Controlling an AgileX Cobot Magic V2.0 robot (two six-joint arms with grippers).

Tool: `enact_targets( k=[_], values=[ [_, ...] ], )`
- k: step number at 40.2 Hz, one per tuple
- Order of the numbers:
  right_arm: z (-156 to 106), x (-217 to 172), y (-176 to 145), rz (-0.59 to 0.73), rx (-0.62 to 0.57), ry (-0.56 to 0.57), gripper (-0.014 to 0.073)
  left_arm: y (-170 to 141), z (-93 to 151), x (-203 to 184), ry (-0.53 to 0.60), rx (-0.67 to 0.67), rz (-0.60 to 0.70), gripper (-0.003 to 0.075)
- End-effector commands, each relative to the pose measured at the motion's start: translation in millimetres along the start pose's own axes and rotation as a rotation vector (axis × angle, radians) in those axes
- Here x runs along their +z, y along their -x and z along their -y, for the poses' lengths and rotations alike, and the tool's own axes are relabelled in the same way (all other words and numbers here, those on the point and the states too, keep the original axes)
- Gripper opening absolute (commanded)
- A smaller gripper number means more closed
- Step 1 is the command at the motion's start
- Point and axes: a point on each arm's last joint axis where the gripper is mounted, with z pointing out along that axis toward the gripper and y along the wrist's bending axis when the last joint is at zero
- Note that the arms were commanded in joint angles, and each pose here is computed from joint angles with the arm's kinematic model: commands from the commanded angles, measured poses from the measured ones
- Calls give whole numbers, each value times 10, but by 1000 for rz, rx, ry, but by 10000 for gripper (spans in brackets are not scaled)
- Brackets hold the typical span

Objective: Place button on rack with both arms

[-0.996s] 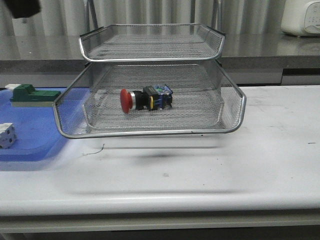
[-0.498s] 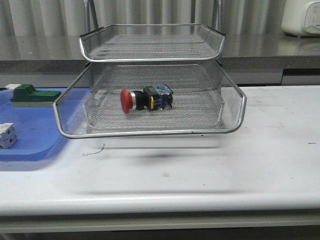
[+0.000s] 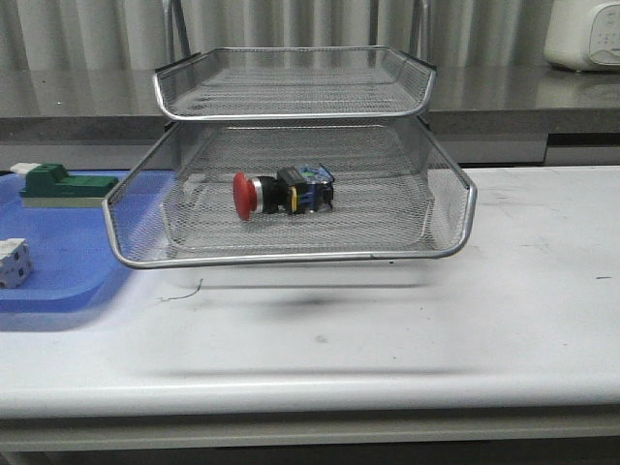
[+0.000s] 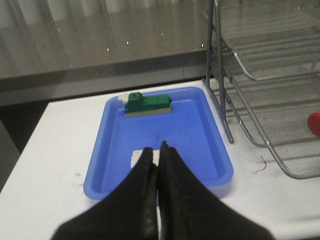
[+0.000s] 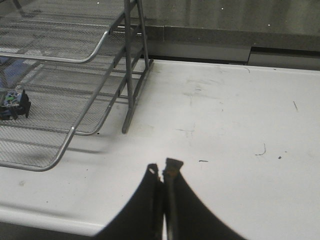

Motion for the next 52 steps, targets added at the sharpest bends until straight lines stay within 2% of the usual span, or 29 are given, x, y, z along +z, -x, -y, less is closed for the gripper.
enact_targets(
  k=[1, 6, 52],
  values=[
    [9, -21, 148, 94, -5, -12, -61, 89, 2, -146, 28, -15, 162, -19],
    [9, -21, 148, 94, -5, -12, -61, 62, 17, -214, 33, -10, 198, -19],
    [9, -21, 148, 94, -5, -12, -61, 57, 16, -202, 32, -11, 192, -19]
  ],
)
